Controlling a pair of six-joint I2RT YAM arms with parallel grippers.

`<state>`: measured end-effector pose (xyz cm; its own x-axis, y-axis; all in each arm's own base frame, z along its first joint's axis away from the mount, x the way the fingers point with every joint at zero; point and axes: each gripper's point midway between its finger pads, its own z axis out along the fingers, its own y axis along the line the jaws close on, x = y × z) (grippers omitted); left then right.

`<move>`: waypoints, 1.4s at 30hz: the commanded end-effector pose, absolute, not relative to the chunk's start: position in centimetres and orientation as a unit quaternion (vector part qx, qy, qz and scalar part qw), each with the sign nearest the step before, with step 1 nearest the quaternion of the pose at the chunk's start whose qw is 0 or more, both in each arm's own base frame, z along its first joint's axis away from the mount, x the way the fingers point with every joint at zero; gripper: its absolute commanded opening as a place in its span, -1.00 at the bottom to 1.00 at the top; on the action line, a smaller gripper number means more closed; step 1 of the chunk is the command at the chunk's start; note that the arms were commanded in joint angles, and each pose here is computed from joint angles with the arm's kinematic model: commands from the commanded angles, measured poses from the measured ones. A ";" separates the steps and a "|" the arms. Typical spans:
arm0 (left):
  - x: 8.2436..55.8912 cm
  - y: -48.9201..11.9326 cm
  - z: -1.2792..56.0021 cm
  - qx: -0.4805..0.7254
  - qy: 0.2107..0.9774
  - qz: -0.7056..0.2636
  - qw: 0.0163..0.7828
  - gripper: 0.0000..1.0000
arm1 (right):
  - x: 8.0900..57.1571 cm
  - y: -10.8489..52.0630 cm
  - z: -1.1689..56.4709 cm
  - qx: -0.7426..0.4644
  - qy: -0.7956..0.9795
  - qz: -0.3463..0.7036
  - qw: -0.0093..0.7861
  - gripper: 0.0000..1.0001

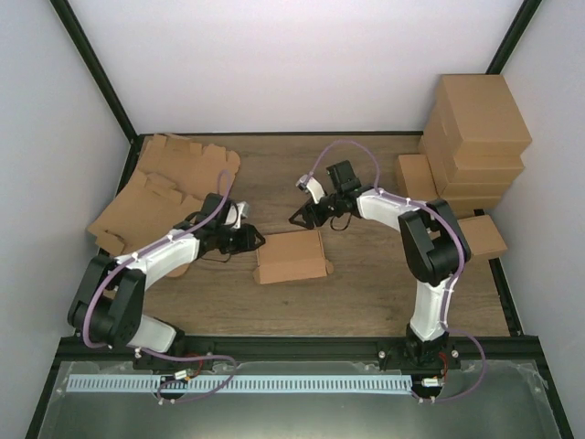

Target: Fold the paper box

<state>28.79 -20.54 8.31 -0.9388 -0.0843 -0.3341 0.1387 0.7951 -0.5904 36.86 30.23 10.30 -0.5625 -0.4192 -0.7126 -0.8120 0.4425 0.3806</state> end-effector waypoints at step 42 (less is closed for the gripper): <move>23.8 -20.8 10.4 0.042 0.920 -0.363 0.140 -0.24 | 29.2 28.9 6.3 -0.343 0.820 0.429 0.160 -0.07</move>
